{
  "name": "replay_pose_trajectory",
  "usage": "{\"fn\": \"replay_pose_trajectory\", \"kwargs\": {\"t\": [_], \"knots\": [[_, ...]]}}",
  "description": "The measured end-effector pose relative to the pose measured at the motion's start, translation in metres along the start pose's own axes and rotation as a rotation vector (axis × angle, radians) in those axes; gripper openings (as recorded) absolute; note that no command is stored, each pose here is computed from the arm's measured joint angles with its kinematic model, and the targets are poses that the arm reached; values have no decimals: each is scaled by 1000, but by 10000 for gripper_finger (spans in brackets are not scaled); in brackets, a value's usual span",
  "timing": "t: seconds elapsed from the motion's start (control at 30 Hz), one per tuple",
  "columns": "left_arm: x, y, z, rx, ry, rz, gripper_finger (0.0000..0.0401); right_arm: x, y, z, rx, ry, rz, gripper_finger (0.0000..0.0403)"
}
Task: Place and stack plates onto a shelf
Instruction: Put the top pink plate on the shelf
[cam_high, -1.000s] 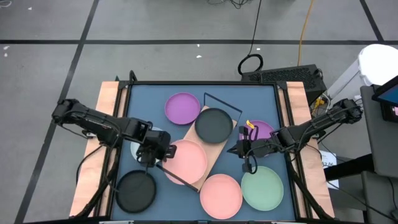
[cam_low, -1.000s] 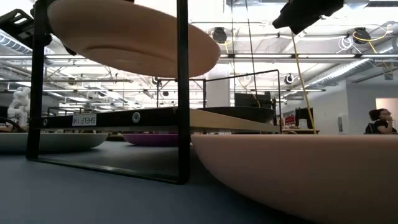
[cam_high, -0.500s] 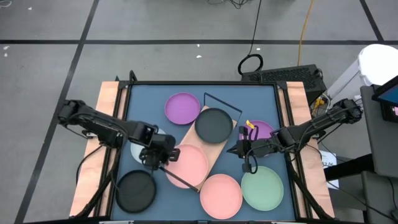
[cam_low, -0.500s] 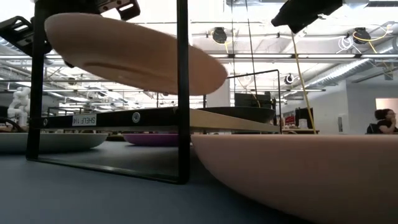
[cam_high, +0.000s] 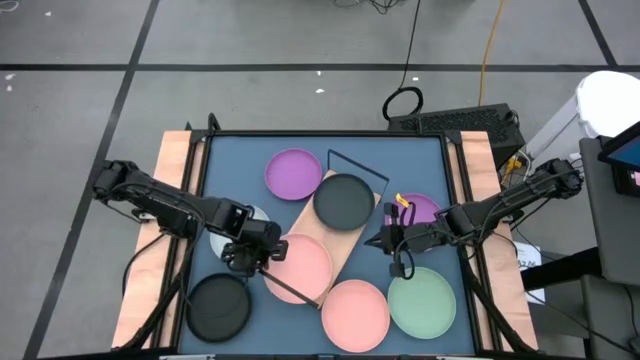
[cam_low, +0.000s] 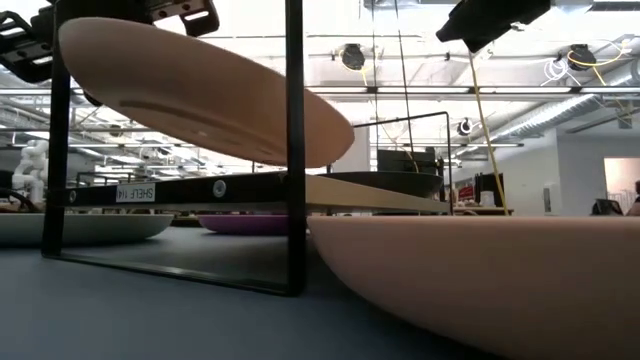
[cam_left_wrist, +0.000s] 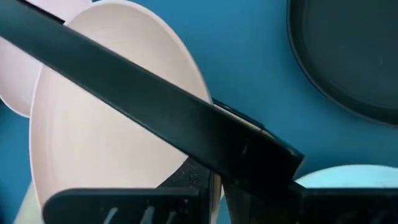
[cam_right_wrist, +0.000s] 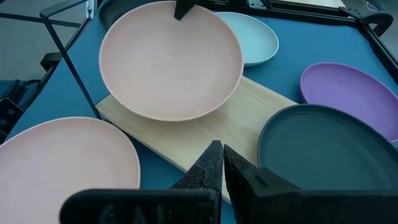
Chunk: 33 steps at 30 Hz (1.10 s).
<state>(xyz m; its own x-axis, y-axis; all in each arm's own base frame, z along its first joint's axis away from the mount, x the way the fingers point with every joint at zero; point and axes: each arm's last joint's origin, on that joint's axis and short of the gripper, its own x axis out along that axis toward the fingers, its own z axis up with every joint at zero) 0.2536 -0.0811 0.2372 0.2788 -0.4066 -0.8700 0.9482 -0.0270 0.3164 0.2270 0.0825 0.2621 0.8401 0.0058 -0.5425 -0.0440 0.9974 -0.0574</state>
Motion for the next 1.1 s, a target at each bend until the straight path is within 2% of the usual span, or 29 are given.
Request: {"fn": "replay_pose_trajectory", "kwargs": {"t": [0.17,0.37,0.6,1.1], "knots": [[1,0,4,-1,-26,-4,24,0,0,0,0,0,0,0],[2,0,6,-87,-37,-1,24,0,0,0,0,0,0,0],[3,0,11,-124,-49,7,25,0,0,0,0,0,0,0],[5,8,12,-114,-33,84,71,0,0,3,-23,-31,3,0]]}}
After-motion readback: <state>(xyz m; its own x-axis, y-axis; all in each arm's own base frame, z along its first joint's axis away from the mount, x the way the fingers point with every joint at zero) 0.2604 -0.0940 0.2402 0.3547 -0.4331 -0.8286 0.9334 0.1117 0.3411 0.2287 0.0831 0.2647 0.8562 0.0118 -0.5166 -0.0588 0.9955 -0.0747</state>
